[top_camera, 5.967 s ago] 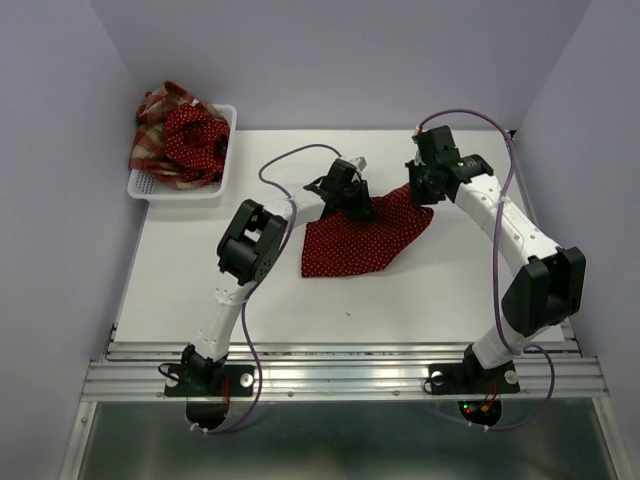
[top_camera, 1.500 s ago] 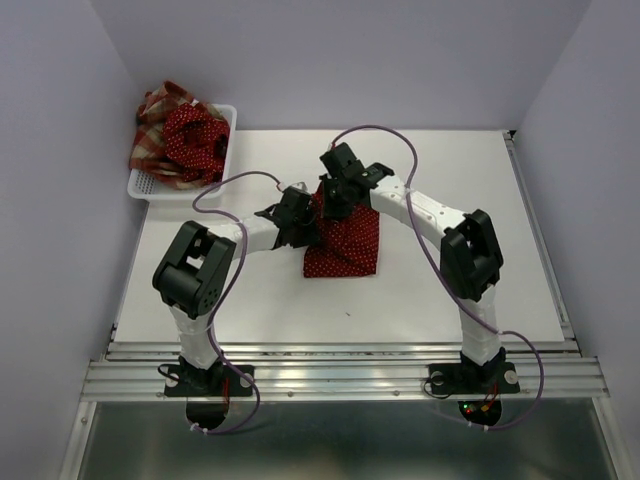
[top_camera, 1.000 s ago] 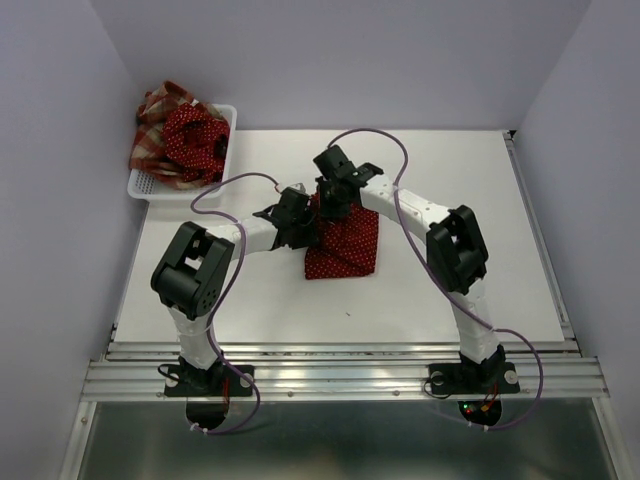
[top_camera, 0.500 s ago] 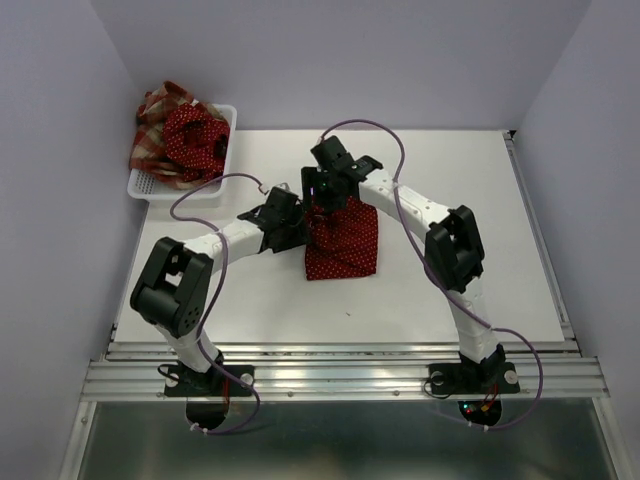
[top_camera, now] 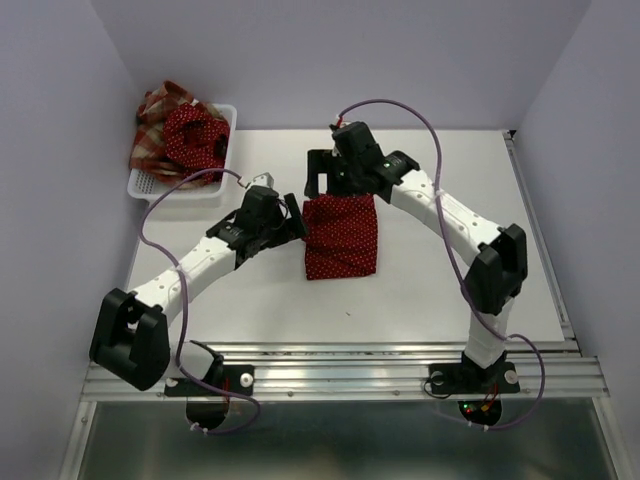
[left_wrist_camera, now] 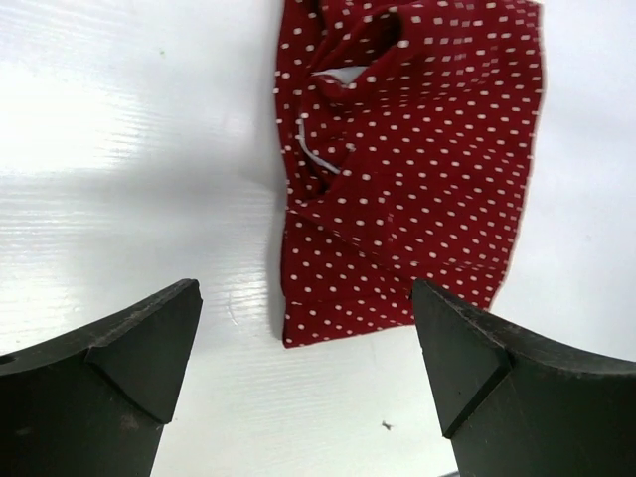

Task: Fold and stack the skirts
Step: Fold the skirt

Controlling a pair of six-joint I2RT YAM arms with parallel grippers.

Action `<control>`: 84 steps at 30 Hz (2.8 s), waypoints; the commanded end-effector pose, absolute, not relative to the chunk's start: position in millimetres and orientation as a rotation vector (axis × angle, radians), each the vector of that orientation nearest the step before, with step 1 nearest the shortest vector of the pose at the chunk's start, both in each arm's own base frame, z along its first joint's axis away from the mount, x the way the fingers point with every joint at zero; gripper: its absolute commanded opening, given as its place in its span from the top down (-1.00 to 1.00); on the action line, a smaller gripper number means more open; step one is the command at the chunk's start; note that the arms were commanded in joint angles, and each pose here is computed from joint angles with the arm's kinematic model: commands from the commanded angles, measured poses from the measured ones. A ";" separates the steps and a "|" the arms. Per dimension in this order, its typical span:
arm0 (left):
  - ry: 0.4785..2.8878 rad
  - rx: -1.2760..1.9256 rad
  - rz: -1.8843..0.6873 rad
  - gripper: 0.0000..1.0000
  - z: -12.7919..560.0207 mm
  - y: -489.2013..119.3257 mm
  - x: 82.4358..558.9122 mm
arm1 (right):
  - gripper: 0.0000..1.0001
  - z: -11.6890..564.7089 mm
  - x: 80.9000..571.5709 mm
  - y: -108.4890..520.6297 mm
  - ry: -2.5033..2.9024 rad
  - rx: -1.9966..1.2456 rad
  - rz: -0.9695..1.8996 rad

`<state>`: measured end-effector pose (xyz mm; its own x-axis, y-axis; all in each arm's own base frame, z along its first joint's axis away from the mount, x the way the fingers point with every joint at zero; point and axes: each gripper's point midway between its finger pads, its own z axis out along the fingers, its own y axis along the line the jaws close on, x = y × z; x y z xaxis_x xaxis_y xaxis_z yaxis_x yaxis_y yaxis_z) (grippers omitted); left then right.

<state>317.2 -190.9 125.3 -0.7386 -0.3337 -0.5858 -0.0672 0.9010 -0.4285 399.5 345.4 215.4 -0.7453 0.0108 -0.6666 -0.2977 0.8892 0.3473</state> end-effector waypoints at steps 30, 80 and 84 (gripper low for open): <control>2.285 0.162 -0.926 -0.97 108.2 -300.6 355.7 | -1.00 111.8 493.8 289.0 2.367 -0.138 0.144; 2.109 0.053 -0.874 -0.97 205.8 -295.5 442.2 | -1.00 147.8 340.1 275.9 2.218 -0.399 0.733; 2.170 0.021 -0.874 -0.97 177.4 -293.1 456.7 | -1.00 160.9 339.4 263.3 2.120 -0.394 0.684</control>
